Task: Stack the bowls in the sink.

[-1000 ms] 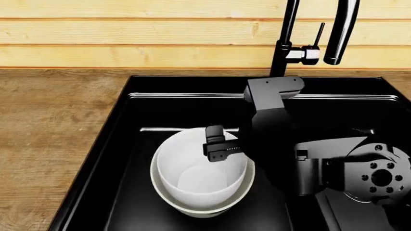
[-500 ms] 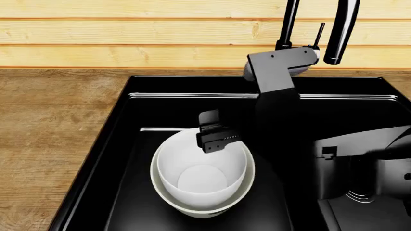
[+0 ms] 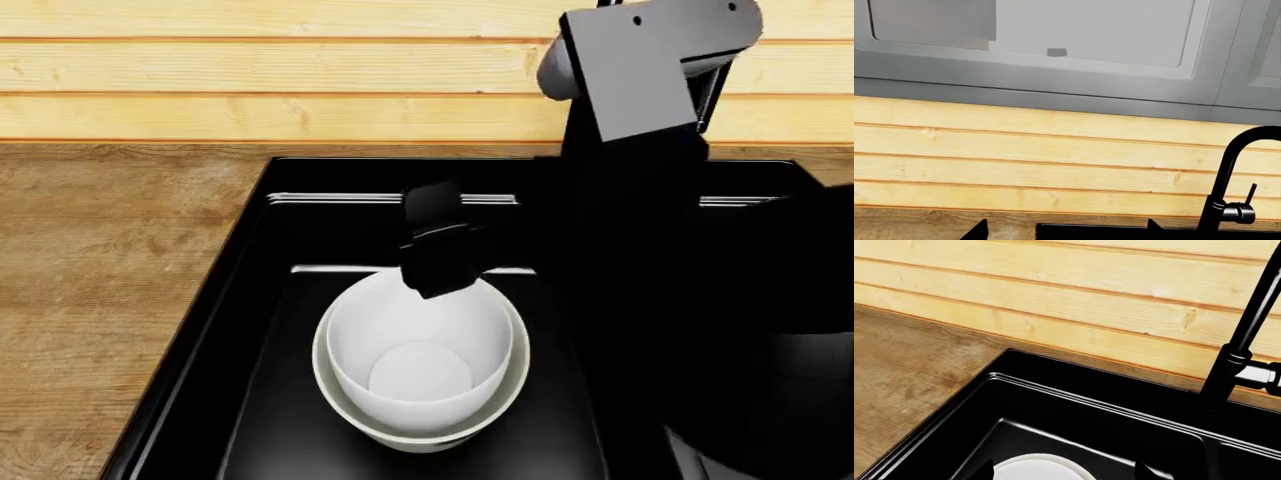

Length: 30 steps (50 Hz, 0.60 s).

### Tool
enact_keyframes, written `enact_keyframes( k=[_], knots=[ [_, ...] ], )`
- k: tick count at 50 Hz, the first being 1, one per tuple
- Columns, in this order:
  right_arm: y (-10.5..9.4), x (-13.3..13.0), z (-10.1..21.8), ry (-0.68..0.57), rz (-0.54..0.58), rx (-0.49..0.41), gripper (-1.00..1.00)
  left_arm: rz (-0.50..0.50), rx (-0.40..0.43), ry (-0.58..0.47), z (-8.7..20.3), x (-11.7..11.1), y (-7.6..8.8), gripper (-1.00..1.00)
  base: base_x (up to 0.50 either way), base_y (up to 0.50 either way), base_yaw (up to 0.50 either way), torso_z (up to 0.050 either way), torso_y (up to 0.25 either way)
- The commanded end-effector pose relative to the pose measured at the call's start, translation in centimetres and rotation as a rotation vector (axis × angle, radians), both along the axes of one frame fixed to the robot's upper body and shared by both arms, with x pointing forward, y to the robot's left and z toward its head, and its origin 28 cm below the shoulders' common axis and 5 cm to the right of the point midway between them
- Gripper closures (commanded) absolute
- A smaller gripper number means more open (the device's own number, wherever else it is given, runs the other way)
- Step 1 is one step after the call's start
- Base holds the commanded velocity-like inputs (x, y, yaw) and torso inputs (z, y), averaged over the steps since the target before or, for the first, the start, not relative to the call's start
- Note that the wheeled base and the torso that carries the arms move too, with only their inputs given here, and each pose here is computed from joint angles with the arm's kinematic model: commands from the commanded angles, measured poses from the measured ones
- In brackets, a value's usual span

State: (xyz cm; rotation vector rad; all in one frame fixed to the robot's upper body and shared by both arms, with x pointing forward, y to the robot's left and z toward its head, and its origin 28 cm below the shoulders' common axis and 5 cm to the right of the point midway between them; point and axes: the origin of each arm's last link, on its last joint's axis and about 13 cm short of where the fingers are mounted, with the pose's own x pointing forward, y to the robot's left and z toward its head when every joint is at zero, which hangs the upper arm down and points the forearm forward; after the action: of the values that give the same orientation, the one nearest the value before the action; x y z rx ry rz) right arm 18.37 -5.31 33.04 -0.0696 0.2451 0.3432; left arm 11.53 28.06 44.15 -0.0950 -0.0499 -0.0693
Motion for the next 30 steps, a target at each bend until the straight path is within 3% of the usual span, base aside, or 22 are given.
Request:
enact_keyframes(
  k=[1, 18, 30],
  knots=[
    [-0.3, -1.9, 2.1, -0.092, 0.013, 0.039, -1.00, -0.003, 0.003, -0.001, 0.0, -0.1, 0.0, -1.00, 0.00, 0.00, 0.00, 0.000, 0.000],
    [-1.0, -4.3, 5.0, -0.220, 0.007, 0.085, -1.00, -0.006, 0.002, -0.002, 0.0, -0.3, 0.1, -1.00, 0.00, 0.00, 0.00, 0.000, 0.000],
    [-1.6, -5.2, 5.1, -0.264, -0.013, 0.104, -1.00, -0.014, 0.012, 0.003, 0.0, -0.2, -0.1, -1.00, 0.00, 0.00, 0.00, 0.000, 0.000]
  ],
)
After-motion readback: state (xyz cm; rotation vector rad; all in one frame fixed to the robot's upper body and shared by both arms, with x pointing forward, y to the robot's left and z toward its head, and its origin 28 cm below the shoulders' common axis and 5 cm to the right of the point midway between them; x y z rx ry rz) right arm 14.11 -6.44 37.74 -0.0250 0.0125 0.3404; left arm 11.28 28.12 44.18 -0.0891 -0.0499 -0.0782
